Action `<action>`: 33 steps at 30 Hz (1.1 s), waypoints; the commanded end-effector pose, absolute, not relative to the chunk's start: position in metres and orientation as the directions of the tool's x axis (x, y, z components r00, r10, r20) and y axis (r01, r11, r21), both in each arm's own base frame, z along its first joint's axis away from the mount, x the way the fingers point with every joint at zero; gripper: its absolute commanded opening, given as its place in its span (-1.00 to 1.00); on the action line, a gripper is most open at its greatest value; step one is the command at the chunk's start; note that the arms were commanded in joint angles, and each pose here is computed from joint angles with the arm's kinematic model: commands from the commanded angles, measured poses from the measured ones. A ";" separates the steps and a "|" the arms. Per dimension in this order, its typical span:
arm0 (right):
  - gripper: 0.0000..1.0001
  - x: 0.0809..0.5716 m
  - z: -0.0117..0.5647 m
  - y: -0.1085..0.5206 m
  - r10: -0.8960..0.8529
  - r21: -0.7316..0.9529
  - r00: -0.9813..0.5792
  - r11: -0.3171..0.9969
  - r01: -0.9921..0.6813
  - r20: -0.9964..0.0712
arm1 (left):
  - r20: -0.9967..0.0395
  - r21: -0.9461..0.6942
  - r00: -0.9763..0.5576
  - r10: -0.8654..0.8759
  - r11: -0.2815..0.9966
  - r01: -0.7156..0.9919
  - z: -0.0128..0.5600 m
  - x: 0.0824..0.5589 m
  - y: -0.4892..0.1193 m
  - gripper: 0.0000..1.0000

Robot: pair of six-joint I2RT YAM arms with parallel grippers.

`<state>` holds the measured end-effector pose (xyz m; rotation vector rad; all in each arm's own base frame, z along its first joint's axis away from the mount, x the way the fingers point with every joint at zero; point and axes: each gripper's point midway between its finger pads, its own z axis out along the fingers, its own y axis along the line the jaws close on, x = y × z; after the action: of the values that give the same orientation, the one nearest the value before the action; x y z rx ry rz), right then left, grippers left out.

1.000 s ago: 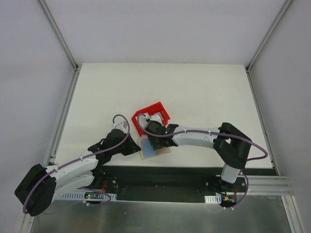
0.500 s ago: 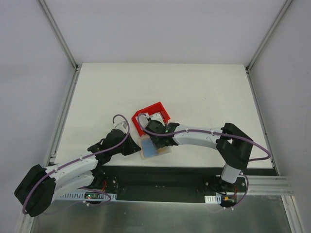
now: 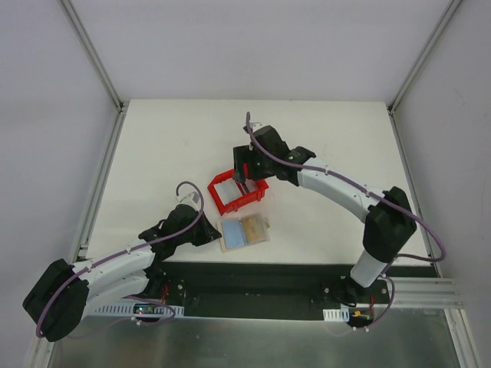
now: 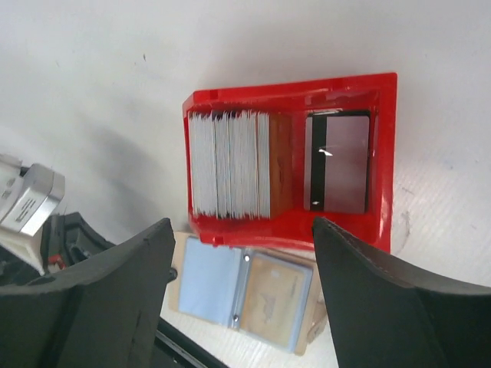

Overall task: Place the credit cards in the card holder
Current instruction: Pick up the credit card from the storage box.

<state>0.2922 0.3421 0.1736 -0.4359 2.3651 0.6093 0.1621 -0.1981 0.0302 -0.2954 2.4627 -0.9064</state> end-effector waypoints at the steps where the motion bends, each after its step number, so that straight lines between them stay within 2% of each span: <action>1: 0.51 0.299 0.157 0.367 -0.213 0.389 -0.779 0.770 -0.506 -0.590 | -0.382 -0.638 -0.843 -0.378 0.768 -0.054 0.026 0.165 -0.193 -1.00; 12: 0.61 0.320 0.111 0.388 -0.261 0.404 -0.822 0.770 -0.494 -0.507 | -0.379 -0.634 -0.846 -0.376 0.771 -0.058 0.023 0.164 -0.192 -1.00; 24: 0.64 0.313 0.082 0.402 -0.274 0.496 -0.867 0.731 -0.469 -0.416 | -0.376 -0.627 -0.854 -0.359 0.777 -0.050 0.022 0.163 -0.193 -1.00; 27: 0.59 0.311 0.089 0.406 -0.262 0.539 -0.871 0.700 -0.468 -0.416 | -0.377 -0.628 -0.852 -0.363 0.777 -0.054 0.022 0.164 -0.193 -1.00; 33: 0.26 0.313 0.106 0.403 -0.224 0.594 -0.876 0.660 -0.459 -0.428 | -0.378 -0.629 -0.851 -0.364 0.776 -0.052 0.023 0.164 -0.193 -1.00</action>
<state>0.3115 0.3956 0.0695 -0.5518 2.6510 0.9020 0.1600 -0.1963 0.0236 -0.3037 2.4885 -0.8859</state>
